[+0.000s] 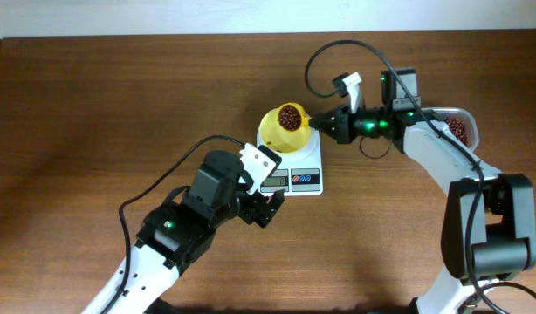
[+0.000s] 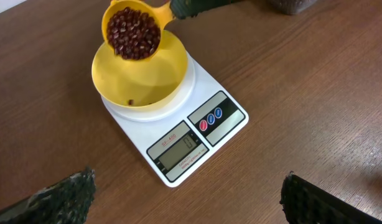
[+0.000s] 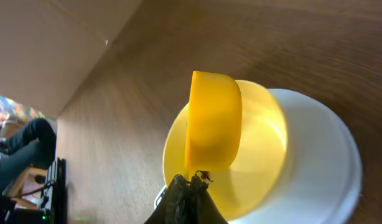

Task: Scoop item into bowl and weigh 50g on scale
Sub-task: 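Tip the scoop with the right gripper to pour beans into the bowl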

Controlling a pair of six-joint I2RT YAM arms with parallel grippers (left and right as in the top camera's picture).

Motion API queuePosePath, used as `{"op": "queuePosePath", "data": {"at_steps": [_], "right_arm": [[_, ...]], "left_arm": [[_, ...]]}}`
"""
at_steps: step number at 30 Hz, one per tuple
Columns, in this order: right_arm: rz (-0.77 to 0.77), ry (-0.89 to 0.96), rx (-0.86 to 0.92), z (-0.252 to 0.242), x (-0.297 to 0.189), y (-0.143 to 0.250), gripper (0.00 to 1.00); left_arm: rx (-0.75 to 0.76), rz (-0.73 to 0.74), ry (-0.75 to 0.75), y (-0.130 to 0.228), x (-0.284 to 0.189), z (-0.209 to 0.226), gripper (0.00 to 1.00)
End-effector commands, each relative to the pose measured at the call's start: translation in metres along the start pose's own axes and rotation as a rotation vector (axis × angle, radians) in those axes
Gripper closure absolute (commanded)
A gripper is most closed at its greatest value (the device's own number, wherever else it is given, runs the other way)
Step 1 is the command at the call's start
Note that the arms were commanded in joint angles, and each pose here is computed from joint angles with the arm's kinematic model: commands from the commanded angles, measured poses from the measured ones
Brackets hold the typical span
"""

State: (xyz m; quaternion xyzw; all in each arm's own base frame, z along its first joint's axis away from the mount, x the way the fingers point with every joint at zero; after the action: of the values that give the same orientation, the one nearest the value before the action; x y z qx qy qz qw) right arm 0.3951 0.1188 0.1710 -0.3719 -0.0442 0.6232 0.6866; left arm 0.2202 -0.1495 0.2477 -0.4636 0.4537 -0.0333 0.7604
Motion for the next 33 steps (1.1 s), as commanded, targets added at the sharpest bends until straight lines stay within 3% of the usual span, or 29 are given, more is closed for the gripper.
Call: {"op": "queuePosePath", "data": {"at_steps": [1,13,33], "right_arm": [[0.005,0.033,-0.036,-0.0053,0.0038,0.0017,0.96],[0.021,0.025,-0.31,-0.0015,0.0097,0.0032,0.96],[0.03,0.021,-0.952,-0.0017,0.0097,0.0032,0.96]], "left_arm": [[-0.013,0.008,0.007,0.0027,0.0019,-0.0013,0.01],[-0.013,0.008,0.007,0.0027,0.0019,-0.0013,0.01],[-0.013,0.008,0.007,0.0027,0.0019,-0.0013,0.01]]}}
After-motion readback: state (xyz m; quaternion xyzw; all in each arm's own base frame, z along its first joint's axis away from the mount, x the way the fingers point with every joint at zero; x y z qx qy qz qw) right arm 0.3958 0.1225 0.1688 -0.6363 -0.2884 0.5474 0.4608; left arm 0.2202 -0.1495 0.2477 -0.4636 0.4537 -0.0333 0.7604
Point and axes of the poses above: each gripper's point midway between its finger pads, its own x axis out along the fingers, its own z axis along the line the jaws close on, y = z × x, the point moved 9 cm from there along -x, back along the fingers, and after that the axes turned 10 degrees about x, right-handed, at the moved point
